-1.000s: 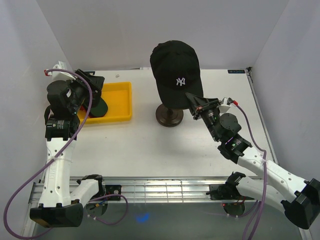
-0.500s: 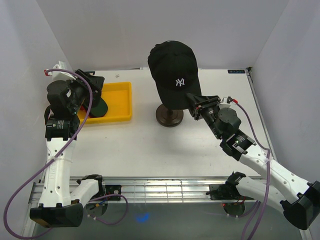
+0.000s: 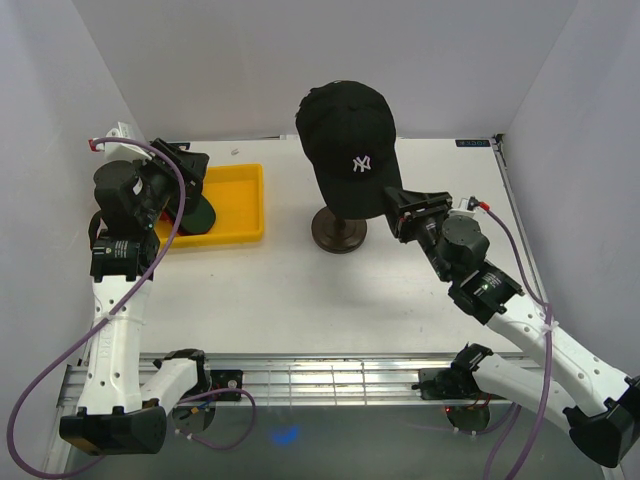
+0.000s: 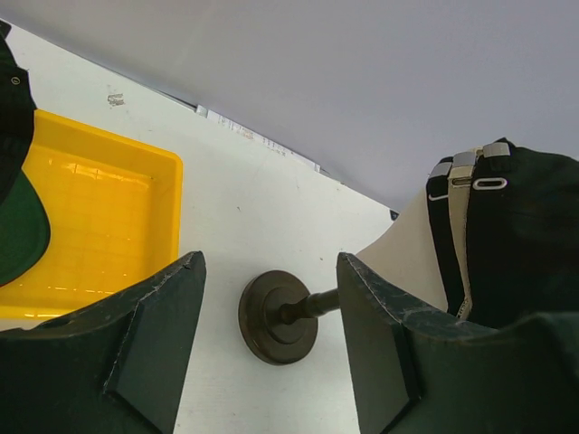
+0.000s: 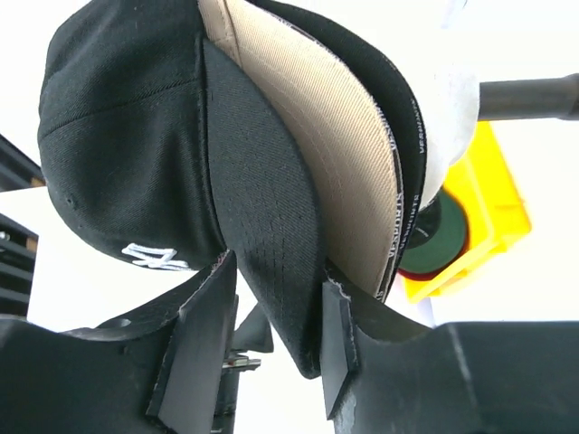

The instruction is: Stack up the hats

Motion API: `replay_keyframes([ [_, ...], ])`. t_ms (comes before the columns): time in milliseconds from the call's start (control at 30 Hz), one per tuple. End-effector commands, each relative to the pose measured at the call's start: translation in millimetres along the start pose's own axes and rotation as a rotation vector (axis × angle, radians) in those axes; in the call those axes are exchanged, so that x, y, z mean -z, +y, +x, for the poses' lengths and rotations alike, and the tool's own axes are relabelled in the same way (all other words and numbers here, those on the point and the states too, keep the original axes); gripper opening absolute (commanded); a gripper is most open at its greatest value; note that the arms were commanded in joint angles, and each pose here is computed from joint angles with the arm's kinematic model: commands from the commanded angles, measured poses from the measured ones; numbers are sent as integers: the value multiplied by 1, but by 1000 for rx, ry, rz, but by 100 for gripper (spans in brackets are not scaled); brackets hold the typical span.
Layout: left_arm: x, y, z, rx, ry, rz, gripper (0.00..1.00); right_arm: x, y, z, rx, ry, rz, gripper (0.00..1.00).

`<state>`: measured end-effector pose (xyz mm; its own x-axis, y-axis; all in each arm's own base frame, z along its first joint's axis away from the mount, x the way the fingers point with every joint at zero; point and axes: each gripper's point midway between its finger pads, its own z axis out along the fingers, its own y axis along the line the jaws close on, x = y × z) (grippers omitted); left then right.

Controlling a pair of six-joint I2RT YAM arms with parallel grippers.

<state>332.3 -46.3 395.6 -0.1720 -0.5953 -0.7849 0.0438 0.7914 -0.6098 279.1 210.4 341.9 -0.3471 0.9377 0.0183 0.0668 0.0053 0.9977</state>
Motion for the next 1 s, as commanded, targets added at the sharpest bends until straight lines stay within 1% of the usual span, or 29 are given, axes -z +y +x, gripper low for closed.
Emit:
replay_keyframes([
  [0, 2, 1, -1, -14, -10, 0, 70, -2, -43, -19, 118, -83, 157, 45],
  [133, 2, 0, -1, -14, -9, 3, 70, 1, -43, -23, 124, -100, 158, 29],
  [367, 1, 1, 1, -14, -9, 3, 70, 5, -46, -31, 151, -134, 195, 23],
  [600, 2, 2, 0, -14, -15, 0, 70, 6, -59, -38, 196, -171, 326, 9],
  [667, 2, 2, 0, -16, -16, -1, 70, 5, -59, -38, 209, -167, 330, 8],
  [800, 3, 3, 0, -19, -18, -6, 70, 1, -75, -37, 242, -157, 413, 8],
  [967, 3, 3, -1, -22, -20, -6, 70, -2, -90, -37, 257, -137, 462, 8],
])
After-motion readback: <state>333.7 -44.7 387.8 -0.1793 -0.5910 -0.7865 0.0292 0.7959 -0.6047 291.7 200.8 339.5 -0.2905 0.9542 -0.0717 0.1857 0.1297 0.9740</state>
